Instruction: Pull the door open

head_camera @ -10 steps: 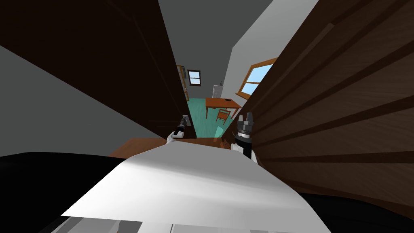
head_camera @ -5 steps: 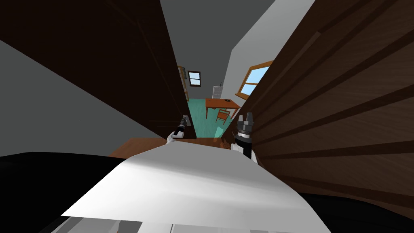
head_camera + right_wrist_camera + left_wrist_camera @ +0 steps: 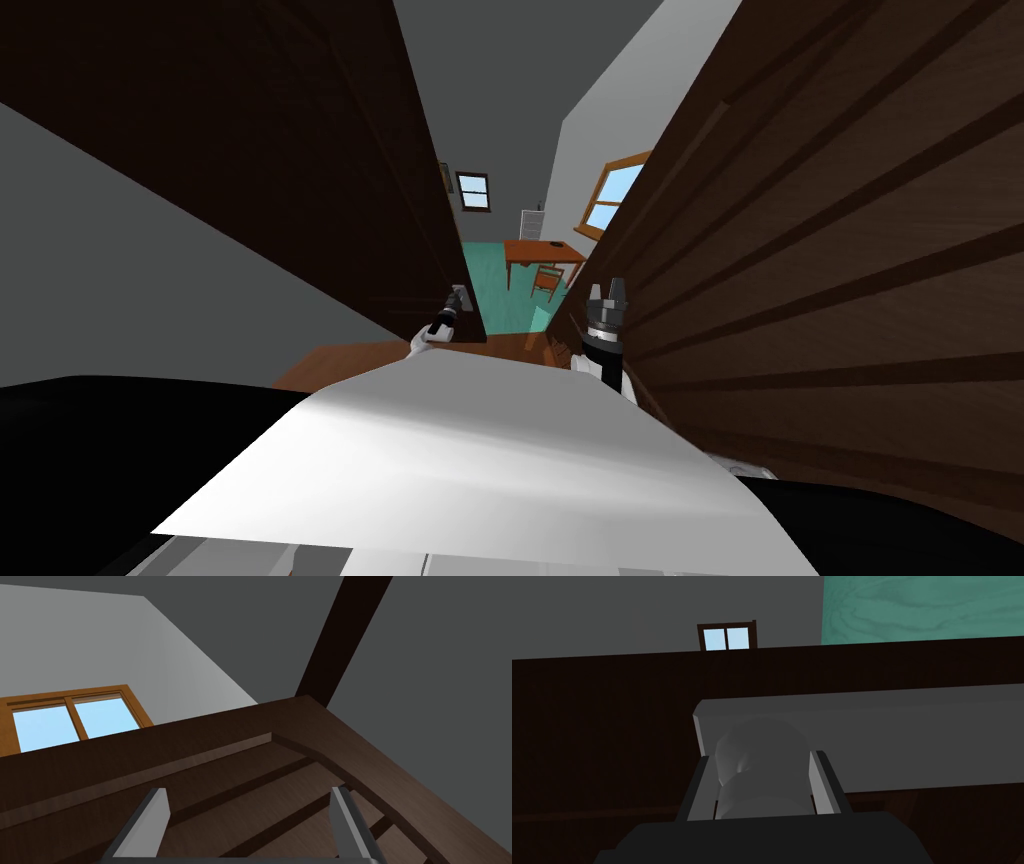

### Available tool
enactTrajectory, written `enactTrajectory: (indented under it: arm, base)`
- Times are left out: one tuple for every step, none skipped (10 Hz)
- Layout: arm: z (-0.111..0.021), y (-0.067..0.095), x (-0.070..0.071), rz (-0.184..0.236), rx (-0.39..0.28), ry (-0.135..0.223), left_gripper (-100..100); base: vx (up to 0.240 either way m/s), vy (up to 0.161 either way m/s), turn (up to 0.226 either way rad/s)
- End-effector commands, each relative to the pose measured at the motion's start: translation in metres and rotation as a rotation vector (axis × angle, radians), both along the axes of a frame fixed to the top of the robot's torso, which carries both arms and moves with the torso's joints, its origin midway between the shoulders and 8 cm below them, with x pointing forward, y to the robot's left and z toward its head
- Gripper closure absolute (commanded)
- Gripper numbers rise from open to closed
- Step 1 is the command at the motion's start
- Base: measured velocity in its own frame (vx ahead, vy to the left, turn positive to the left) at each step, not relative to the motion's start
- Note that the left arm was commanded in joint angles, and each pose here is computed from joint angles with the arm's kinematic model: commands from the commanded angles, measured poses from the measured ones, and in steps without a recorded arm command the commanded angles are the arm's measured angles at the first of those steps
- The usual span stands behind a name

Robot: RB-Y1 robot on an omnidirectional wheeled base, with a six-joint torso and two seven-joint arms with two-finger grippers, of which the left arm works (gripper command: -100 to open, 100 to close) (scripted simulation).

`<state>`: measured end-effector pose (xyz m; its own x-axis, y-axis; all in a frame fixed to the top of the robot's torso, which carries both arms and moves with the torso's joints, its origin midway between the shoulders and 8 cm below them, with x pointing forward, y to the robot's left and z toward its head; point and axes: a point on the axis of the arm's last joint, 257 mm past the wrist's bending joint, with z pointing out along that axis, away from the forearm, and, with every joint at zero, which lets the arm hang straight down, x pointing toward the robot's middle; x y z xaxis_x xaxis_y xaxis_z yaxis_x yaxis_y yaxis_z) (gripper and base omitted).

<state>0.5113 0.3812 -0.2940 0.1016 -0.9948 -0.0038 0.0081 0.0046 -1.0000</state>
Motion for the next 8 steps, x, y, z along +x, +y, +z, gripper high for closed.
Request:
enactTrajectory:
  arm:
    - [-0.003,-0.001,-0.004,-0.013,-0.002,0.007,100]
    - [-0.002,-0.002,-0.005,-0.027,-0.002,0.007,100]
    - [-0.002,-0.003,-0.006,-0.036,-0.003,0.007,100]
    - [-0.002,-0.004,-0.007,-0.044,-0.003,0.007,100]
    - [-0.002,-0.005,-0.009,-0.054,-0.004,0.008,100]
    - [-0.002,-0.006,-0.009,-0.061,-0.004,0.008,100]
    - [-0.003,-0.008,-0.008,-0.059,-0.005,0.009,100]
    - [-0.005,-0.009,-0.015,-0.078,-0.004,0.012,100]
  base:
    - [-0.234,0.081,-0.126]
    - [-0.236,0.097,-0.177]
    - [-0.233,0.096,-0.161]
    - [-0.216,0.094,-0.125]
    - [-0.221,0.093,-0.122]
    - [-0.223,0.049,-0.115]
    - [-0.097,0.011,-0.029]
    - [-0.145,0.045,-0.108]
